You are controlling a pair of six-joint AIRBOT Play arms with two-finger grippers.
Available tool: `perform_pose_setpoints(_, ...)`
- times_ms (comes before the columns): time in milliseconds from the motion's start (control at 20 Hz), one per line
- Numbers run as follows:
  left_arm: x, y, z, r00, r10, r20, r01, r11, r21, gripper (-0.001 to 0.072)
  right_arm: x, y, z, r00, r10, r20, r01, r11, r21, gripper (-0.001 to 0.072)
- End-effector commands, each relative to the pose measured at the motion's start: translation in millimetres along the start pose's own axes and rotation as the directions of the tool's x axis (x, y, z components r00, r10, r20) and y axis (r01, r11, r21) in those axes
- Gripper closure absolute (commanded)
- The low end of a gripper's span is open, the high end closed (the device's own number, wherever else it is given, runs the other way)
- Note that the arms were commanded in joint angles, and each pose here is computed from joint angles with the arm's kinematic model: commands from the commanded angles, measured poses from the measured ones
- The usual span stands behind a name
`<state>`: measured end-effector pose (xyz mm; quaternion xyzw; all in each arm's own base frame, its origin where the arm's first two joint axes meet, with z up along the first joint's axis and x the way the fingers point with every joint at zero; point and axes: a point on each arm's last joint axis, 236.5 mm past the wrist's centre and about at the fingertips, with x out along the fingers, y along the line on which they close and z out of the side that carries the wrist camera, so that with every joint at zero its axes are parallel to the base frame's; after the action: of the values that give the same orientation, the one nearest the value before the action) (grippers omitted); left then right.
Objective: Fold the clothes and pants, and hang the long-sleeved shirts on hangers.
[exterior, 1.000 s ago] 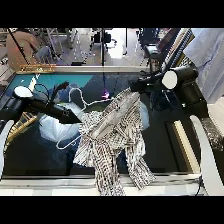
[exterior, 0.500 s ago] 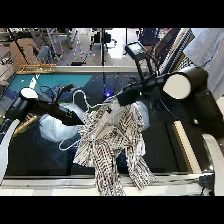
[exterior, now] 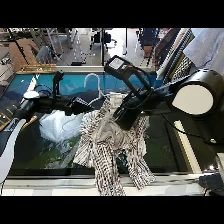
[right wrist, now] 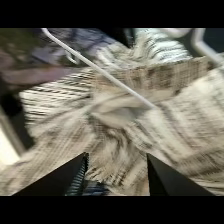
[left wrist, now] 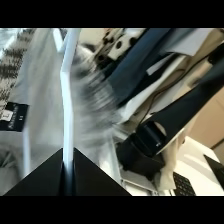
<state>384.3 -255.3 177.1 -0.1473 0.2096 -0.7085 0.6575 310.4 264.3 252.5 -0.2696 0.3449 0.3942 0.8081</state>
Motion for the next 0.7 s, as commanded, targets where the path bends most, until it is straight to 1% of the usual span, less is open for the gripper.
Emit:
perform_pose_setpoints(0,-2,-10,5,0.995,-0.085,0.051,0.083,0.996,0.027,0.0694,-29,-81,7,0.937,-0.345,0.051,0.337,0.856,-0.392,0.0196)
perform_pose_setpoints(50,-2,-10,5,0.995,-0.085,0.052,0.083,0.996,0.046,0.0694,-31,-98,8,0.917,-0.394,0.06,0.374,0.796,-0.476,0.0198)
perform_pose_setpoints(100,-2,-10,5,0.995,-0.084,0.053,0.082,0.995,0.051,0.0694,-26,-109,3,0.914,-0.402,0.044,0.363,0.767,-0.528,0.0198)
perform_pose_setpoints(150,-1,-10,5,0.995,-0.085,0.051,0.082,0.995,0.049,0.0694,-12,-114,-6,0.925,-0.381,0.008,0.326,0.782,-0.532,0.0199)
perform_pose_setpoints(250,-1,-10,5,0.995,-0.085,0.051,0.082,0.995,0.049,0.0694,30,-101,-19,0.961,-0.27,-0.051,0.207,0.833,-0.513,0.0201)
perform_pose_setpoints(350,-1,-10,5,0.995,-0.084,0.051,0.081,0.995,0.049,0.0694,69,-76,-21,0.987,-0.147,-0.062,0.088,0.824,-0.56,0.0219)
perform_pose_setpoints(400,-1,-10,5,0.995,-0.084,0.051,0.081,0.996,0.049,0.0694,84,-66,-15,0.994,-0.102,-0.044,0.06,0.827,-0.559,0.022)
perform_pose_setpoints(450,-1,-10,5,0.995,-0.084,0.051,0.081,0.996,0.049,0.0694,97,-65,-8,0.996,-0.091,-0.02,0.065,0.829,-0.556,0.0222)
perform_pose_setpoints(500,-1,-10,5,0.995,-0.084,0.051,0.082,0.995,0.049,0.0693,106,-70,-1,0.994,-0.105,0.005,0.09,0.827,-0.555,0.0251)
perform_pose_setpoints(550,-1,-10,5,0.995,-0.084,0.052,0.082,0.995,0.049,0.0694,115,-75,4,0.993,-0.116,0.026,0.111,0.826,-0.553,0.0327)
perform_pose_setpoints(600,-1,-8,5,0.996,-0.076,0.054,0.073,0.996,0.049,0.0693,120,-76,4,0.993,-0.117,0.026,0.112,0.827,-0.551,0.0494)
perform_pose_setpoints(650,-2,0,8,0.997,-0.044,0.064,0.04,0.998,0.052,0.0649,122,-74,0,0.994,-0.107,0.007,0.093,0.828,-0.554,0.0594)
